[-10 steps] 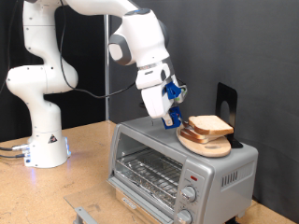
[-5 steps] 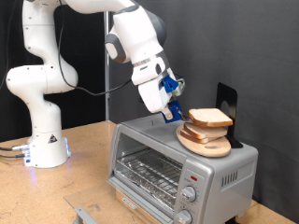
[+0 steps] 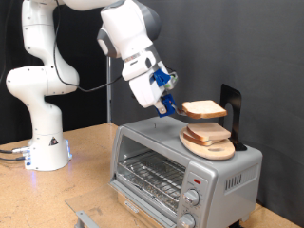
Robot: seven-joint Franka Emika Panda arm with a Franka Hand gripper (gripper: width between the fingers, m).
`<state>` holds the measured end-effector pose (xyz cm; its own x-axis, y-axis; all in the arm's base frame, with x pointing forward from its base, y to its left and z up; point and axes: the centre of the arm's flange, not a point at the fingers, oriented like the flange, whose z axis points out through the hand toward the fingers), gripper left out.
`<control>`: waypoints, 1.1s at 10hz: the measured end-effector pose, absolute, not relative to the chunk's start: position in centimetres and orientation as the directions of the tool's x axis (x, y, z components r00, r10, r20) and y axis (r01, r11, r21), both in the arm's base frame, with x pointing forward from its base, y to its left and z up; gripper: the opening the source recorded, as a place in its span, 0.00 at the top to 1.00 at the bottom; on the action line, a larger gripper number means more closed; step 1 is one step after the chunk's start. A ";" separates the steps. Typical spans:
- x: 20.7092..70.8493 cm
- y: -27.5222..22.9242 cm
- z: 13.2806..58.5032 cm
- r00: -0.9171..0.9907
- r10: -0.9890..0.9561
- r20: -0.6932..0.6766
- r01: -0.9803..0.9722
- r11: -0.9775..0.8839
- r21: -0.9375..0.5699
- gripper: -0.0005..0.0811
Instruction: Make a piece of toast with the oven
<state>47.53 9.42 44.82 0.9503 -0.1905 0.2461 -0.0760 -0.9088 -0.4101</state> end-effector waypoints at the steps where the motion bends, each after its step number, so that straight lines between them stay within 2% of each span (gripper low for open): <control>1: 46.6 9.1 45.2 0.960 -0.180 0.216 -0.077 -0.907 -0.414 0.48; 4: 46.6 8.5 44.6 0.947 -0.185 0.262 -0.062 -0.907 -0.416 0.49; 11: 40.5 0.4 43.7 0.948 -0.165 0.271 -0.023 -0.887 -0.461 0.52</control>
